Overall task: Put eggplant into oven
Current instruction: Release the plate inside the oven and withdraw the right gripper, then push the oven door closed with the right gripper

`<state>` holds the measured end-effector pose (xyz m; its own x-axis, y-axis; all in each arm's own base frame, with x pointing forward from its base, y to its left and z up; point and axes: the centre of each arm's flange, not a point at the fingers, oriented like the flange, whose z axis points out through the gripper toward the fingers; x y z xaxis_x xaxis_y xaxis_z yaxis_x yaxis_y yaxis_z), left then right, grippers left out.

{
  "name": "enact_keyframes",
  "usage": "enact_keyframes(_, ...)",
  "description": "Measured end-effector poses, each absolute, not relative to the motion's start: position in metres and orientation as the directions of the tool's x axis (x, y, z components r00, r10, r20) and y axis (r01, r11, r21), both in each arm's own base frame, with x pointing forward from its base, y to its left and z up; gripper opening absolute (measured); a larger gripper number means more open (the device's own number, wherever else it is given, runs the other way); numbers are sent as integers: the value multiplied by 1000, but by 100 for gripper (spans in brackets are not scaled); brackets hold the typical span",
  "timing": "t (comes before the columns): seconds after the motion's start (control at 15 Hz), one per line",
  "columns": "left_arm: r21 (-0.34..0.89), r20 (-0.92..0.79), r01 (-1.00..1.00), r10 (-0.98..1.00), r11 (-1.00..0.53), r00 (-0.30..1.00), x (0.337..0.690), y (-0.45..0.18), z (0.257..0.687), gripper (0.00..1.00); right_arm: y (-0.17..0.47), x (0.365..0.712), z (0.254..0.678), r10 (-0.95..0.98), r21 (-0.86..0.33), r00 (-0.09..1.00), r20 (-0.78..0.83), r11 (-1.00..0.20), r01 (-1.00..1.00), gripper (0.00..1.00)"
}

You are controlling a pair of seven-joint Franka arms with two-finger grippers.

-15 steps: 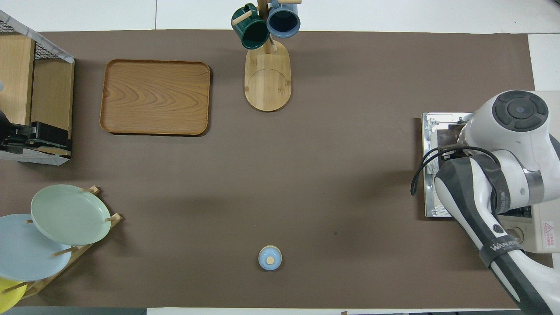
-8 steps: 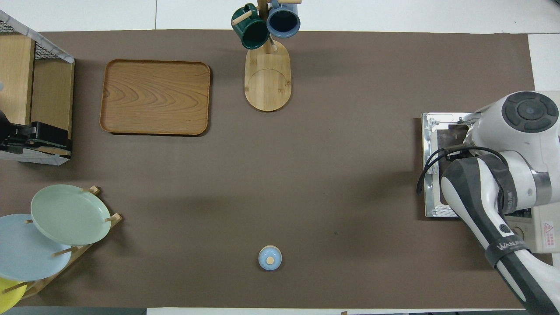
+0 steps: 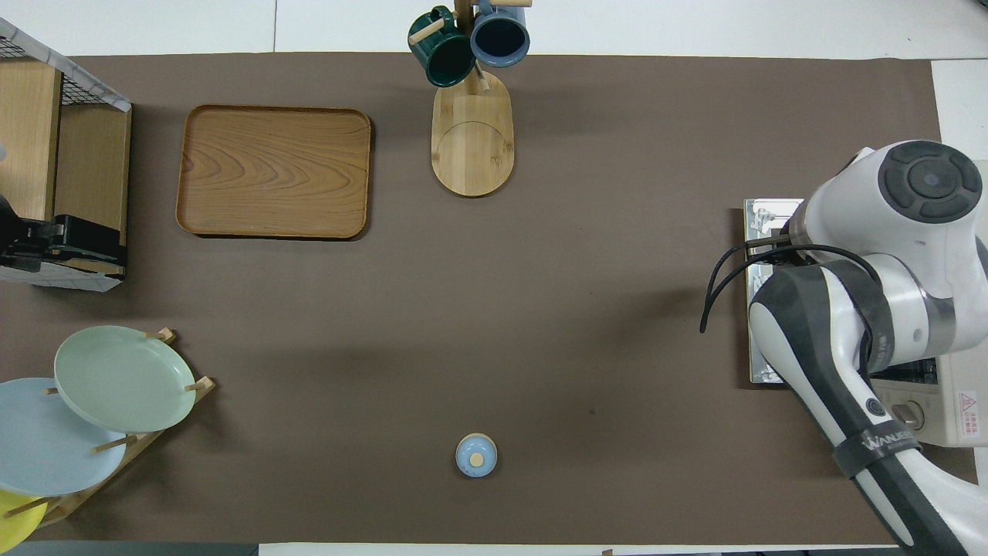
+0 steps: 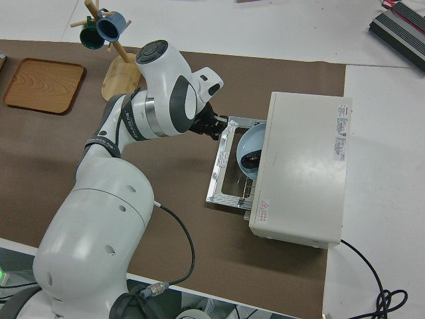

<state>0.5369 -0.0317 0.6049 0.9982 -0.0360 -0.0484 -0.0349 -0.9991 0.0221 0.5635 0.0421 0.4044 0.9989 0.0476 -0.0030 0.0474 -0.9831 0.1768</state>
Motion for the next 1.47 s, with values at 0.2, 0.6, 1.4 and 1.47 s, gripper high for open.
enact_keyframes(0.2, 22, -48, -35, -36, -999, 998, 537, -32, 605, 100, 53, 562, 367, 4, 176, 1000, -10, -984, 6, 1)
enact_keyframes(0.6, 22, -48, -35, -36, -999, 998, 537, -32, 605, 100, 54, 566, 304, -64, 187, 996, -58, -981, -52, 1)
enact_keyframes(1.4, 22, -48, -35, -36, -999, 998, 537, -32, 605, 100, 54, 565, 295, 10, 278, 997, -81, -960, 32, 1)
enact_keyframes(1.47, 22, -48, -35, -36, -999, 998, 537, -32, 605, 100, 56, 565, 296, 23, 291, 996, -86, -955, 47, 1)
